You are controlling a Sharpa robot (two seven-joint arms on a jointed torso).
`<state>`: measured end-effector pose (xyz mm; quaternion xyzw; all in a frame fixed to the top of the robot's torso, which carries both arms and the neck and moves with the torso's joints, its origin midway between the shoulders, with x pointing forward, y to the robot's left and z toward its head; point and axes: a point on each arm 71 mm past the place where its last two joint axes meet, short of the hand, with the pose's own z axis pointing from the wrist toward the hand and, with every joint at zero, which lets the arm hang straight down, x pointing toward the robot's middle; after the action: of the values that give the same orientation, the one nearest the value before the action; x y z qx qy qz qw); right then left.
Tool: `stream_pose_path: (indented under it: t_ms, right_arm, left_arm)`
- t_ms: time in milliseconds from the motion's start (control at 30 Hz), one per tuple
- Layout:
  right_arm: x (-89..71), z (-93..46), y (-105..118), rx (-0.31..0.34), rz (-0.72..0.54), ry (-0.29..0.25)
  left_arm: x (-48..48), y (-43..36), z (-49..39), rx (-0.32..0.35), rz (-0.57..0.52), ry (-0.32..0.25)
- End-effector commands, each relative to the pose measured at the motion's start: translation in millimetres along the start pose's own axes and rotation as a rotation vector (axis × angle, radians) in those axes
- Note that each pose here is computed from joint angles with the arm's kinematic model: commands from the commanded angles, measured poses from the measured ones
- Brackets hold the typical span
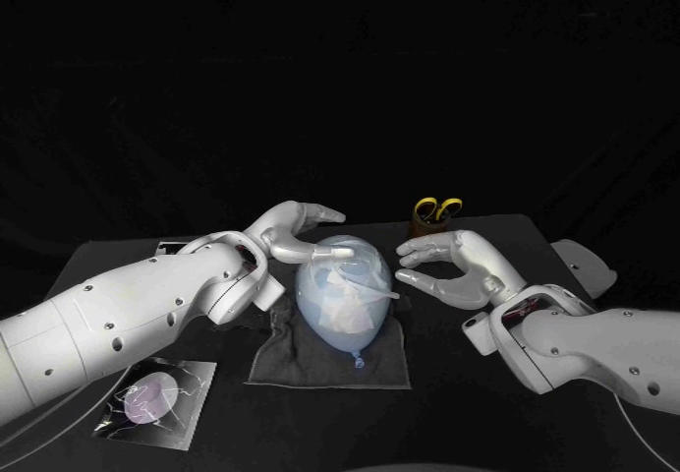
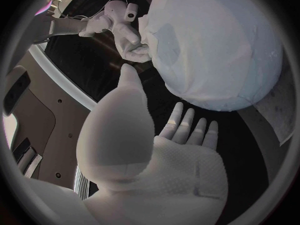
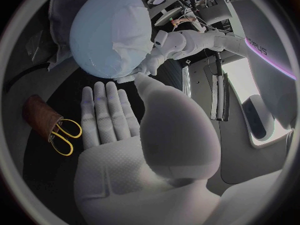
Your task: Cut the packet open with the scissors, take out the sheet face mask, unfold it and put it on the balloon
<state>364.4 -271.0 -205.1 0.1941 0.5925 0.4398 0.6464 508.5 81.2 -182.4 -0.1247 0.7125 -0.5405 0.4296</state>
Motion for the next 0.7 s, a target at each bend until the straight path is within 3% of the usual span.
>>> stream_pose_path:
  t_ms: [33,433,700]
  right_arm:
    - [1.2,-2.0,3.7,-0.053,-0.009,0.000]
    - [0.7,-3.1,-1.0,-0.033,-0.030,-0.003]
    - [3.3,-3.2,1.4,-0.109,-0.127,0.043]
  left_arm:
    - [2.9,-1.5,4.0,-0.014,0.038,0.019]
    - [14.9,-4.1,12.3,-0.041,0.091,0.085]
    - [18.3,-4.8,12.5,-0.044,0.107,0.112]
